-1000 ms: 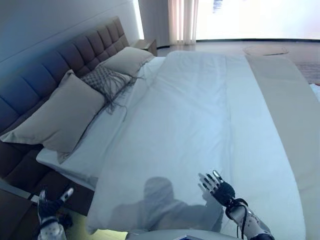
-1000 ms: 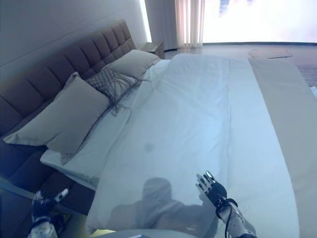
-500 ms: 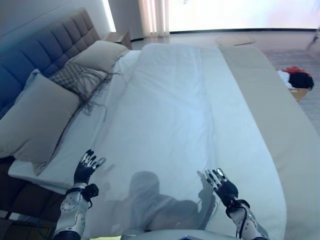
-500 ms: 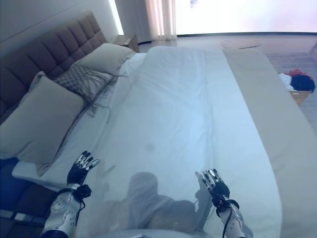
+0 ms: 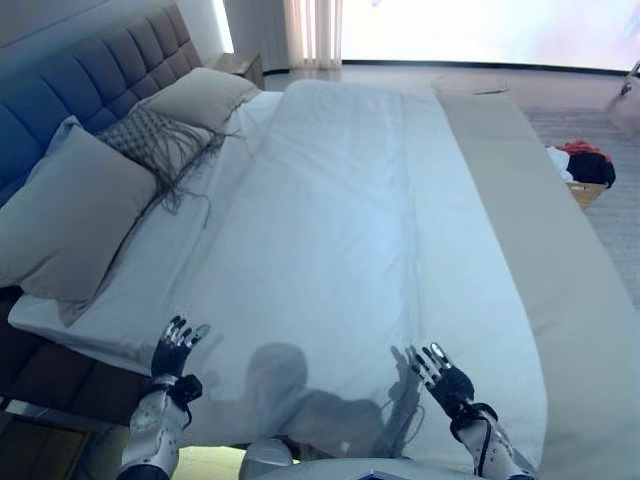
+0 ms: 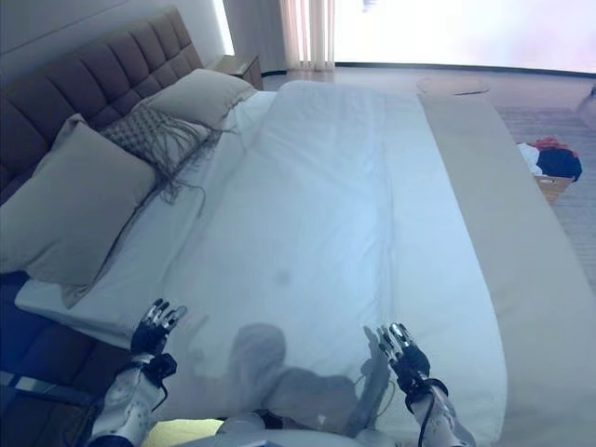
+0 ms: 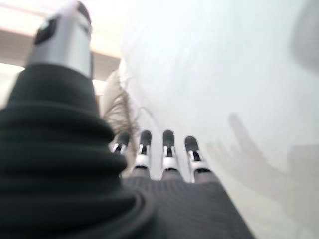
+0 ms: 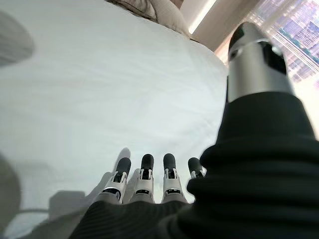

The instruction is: Make the bed neatly

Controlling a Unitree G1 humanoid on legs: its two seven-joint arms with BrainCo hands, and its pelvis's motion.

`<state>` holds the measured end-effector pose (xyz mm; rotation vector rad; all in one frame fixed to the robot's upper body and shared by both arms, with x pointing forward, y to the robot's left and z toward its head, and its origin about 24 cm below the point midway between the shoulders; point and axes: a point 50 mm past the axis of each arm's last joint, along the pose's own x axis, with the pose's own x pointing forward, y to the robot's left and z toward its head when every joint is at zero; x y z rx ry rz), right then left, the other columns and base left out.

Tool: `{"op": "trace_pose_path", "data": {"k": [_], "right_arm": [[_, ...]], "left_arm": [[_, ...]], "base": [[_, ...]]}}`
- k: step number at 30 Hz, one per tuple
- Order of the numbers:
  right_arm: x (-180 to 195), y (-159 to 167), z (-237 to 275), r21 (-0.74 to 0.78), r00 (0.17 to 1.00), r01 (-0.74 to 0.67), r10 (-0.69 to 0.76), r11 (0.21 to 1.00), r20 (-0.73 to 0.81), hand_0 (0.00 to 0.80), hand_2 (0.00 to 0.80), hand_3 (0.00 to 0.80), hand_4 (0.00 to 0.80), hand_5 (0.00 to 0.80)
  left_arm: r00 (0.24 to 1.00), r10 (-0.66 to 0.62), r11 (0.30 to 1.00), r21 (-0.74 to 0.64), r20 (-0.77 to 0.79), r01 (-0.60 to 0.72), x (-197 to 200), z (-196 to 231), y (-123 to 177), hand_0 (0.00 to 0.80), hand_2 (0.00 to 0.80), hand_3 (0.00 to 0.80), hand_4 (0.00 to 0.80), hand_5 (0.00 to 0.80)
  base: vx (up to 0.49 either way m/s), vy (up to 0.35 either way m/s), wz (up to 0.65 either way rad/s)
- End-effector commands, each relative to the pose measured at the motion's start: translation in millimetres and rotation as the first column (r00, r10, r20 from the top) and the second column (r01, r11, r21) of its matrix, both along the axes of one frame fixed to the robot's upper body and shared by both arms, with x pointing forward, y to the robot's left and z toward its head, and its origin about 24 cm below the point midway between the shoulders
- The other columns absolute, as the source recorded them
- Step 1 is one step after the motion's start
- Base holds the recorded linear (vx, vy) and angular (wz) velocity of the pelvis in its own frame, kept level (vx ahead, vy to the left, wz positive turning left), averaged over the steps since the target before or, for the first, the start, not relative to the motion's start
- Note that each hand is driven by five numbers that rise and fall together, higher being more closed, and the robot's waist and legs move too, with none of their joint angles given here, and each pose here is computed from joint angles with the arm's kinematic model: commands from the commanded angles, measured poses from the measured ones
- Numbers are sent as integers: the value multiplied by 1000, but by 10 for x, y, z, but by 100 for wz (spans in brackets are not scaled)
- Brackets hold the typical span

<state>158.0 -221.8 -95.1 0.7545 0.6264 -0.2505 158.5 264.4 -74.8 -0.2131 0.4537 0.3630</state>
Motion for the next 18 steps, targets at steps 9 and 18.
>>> {"op": "trace_pose_path", "data": {"k": [9,18], "right_arm": [[227,15,189,36,996,-25,22,999,84,0,0,0,0,0],[452,433,323,161,983,-83,54,983,174,0,0,0,0,0]], "left_arm": [[982,-66,998,10,180,65,241,324,76,0,0,0,0,0],[977,-120,979,182,174,87,349,512,211,0,0,0,0,0]], "base": [[-11,455,0],[1,490,5]]}}
